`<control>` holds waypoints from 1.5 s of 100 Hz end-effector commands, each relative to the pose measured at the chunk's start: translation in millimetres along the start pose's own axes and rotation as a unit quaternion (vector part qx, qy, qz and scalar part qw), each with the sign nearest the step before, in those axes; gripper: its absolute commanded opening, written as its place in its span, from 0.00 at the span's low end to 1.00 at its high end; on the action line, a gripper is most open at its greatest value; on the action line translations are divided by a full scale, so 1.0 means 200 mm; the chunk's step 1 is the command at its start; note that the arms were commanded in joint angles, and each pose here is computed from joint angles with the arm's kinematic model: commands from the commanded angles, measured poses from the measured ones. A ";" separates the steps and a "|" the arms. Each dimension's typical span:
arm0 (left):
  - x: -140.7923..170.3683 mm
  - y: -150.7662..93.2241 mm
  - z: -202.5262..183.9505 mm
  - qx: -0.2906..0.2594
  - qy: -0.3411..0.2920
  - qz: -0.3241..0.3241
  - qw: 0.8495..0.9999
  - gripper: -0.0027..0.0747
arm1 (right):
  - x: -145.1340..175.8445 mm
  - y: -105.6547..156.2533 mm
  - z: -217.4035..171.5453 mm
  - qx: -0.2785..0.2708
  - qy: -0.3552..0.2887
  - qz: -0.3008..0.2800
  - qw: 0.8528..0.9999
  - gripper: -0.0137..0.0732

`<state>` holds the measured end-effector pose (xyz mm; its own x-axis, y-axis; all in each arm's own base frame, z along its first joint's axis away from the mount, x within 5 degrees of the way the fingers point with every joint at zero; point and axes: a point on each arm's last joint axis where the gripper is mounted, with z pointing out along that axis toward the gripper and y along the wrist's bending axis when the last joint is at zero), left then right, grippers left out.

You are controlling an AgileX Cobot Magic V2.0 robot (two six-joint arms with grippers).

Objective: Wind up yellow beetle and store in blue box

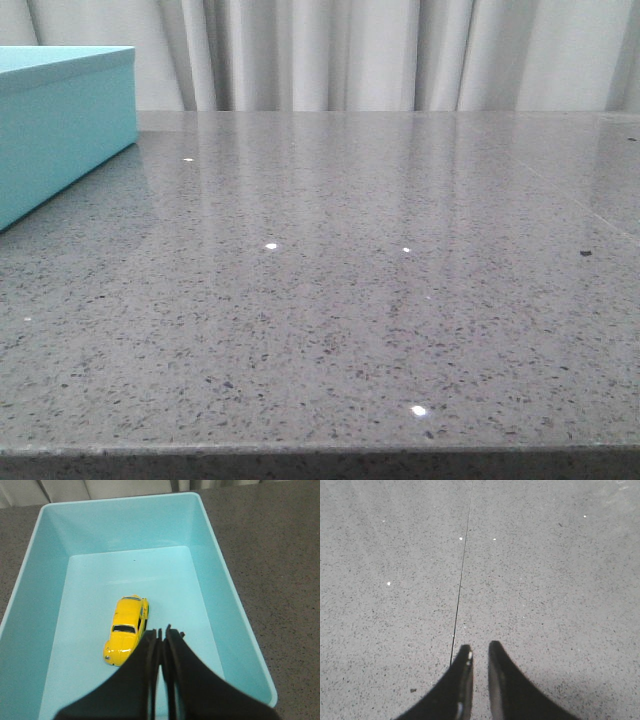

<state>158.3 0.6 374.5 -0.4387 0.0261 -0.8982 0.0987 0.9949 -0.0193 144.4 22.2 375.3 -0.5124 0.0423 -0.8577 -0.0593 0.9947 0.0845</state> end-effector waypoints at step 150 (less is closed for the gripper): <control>0.57 -0.03 -0.15 -0.050 -0.176 -0.056 0.981 0.01 | 0.55 -0.05 -0.02 -0.067 -0.257 -0.015 0.964 0.09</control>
<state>79.7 -2.3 269.8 -0.1967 -0.0855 -0.9767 -0.0048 0.9963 -0.0862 84.7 16.0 264.6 -0.1289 0.0876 -0.9878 -0.1729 0.9788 0.1094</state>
